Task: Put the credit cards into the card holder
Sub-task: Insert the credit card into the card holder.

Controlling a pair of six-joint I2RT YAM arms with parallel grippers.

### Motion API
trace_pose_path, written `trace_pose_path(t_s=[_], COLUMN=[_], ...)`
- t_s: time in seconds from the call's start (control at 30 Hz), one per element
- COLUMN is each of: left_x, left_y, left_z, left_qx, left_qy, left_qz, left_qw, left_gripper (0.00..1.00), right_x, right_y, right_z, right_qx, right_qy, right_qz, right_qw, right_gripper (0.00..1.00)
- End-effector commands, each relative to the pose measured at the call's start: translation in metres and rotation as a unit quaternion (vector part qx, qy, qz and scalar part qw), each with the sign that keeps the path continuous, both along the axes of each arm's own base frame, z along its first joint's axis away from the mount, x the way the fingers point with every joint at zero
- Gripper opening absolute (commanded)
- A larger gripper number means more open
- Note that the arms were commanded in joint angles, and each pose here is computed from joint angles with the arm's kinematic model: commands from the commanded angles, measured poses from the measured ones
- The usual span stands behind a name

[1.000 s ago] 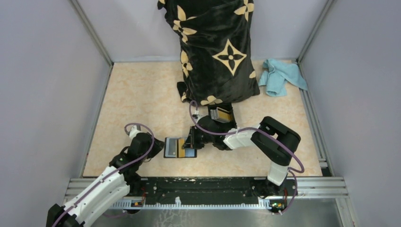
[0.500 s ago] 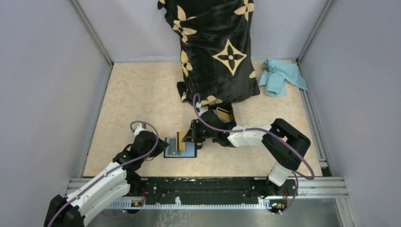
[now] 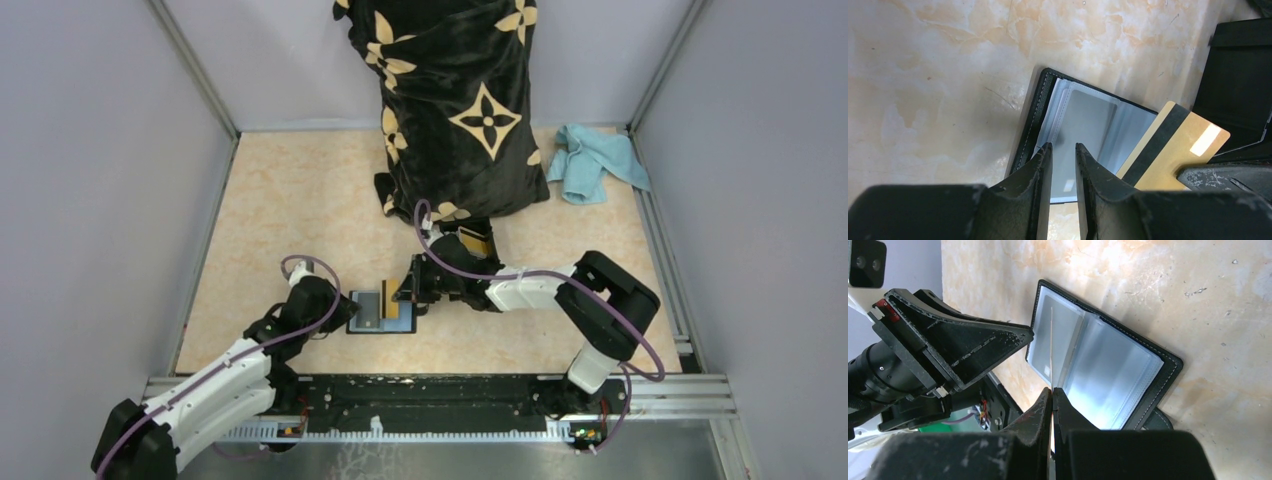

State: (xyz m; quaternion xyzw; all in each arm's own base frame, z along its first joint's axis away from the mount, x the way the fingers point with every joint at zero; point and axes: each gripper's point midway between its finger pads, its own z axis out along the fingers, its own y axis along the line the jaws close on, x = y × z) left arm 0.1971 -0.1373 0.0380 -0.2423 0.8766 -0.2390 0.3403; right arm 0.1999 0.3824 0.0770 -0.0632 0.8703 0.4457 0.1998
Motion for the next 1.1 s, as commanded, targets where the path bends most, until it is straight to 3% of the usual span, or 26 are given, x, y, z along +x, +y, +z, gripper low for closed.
trace_pose_path(t_s=[0.0,0.47,1.07], left_x=[0.008,0.004,0.001], left_y=[-0.007,-0.003,0.011], left_z=[0.013,0.007,0.007], left_qx=[-0.01,0.0,0.021], left_qy=[-0.02,-0.014,-0.015], left_qz=[-0.003,0.002,0.029], left_qw=[1.0,1.0,0.999], left_gripper=[0.3,0.3,0.3], right_x=[0.007,0.005,-0.001], right_y=[0.004,0.007,0.007], right_z=[0.01,-0.013,-0.008], right_qx=[0.025,0.025,0.05], right_qy=[-0.018,0.011,0.029], right_qz=[0.001,0.001,0.0], right_qw=[1.0,1.0,0.998], right_gripper=[0.0,0.0,0.0])
